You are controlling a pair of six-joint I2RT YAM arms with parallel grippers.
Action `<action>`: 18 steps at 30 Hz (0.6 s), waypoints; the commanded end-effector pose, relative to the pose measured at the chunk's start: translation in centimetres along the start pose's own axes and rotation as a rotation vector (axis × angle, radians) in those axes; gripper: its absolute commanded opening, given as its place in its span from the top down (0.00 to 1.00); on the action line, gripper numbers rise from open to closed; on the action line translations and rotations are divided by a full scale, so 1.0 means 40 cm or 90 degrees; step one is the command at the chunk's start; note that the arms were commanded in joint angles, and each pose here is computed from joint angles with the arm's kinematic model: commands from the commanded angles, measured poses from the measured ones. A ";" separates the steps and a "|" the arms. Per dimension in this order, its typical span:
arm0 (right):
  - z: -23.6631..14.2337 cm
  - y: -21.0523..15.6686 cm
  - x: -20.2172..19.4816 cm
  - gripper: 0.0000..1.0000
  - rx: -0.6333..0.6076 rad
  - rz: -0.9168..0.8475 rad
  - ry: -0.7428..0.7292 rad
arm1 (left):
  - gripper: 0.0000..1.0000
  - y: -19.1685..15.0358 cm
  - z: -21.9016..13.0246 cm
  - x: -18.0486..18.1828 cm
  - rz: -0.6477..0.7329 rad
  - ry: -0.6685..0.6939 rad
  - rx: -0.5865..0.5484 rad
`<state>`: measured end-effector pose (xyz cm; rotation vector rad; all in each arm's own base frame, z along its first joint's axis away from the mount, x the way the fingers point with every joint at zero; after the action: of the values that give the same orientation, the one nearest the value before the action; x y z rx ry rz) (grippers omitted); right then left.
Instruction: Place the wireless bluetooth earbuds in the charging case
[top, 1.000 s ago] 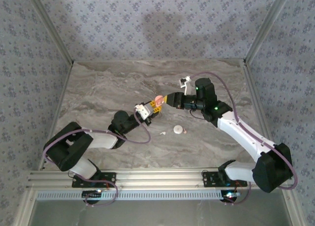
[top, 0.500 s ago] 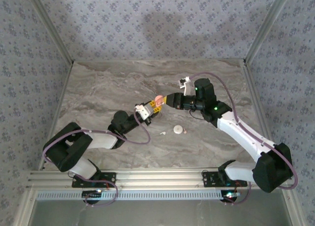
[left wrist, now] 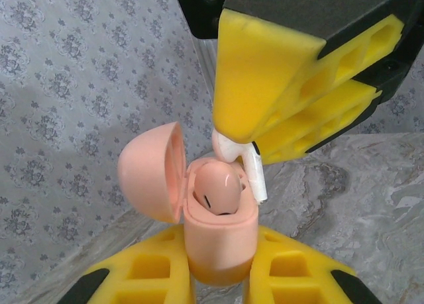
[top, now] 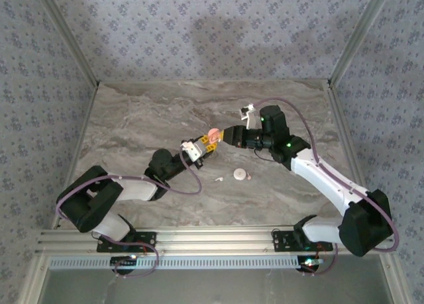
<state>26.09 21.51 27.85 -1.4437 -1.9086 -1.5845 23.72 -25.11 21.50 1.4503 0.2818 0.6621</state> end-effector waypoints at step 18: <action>-0.014 0.038 0.055 0.77 -0.035 -0.031 0.024 | 0.89 0.025 0.010 -0.004 0.007 -0.003 -0.027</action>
<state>26.01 21.76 29.17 -1.4169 -1.9105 -1.6286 23.59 -25.28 21.39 1.4537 0.2788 0.6556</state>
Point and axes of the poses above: each hand's point on the last joint's axis, 136 mm out from that joint toward the fingers, its own z axis out along the fingers, its own x axis along the line the jaws close on, y = z × x, the point moved 7 cm from there along -z, back along the fingers, and after that the axes turned 4 degrees about -z, right-handed, at the moved point
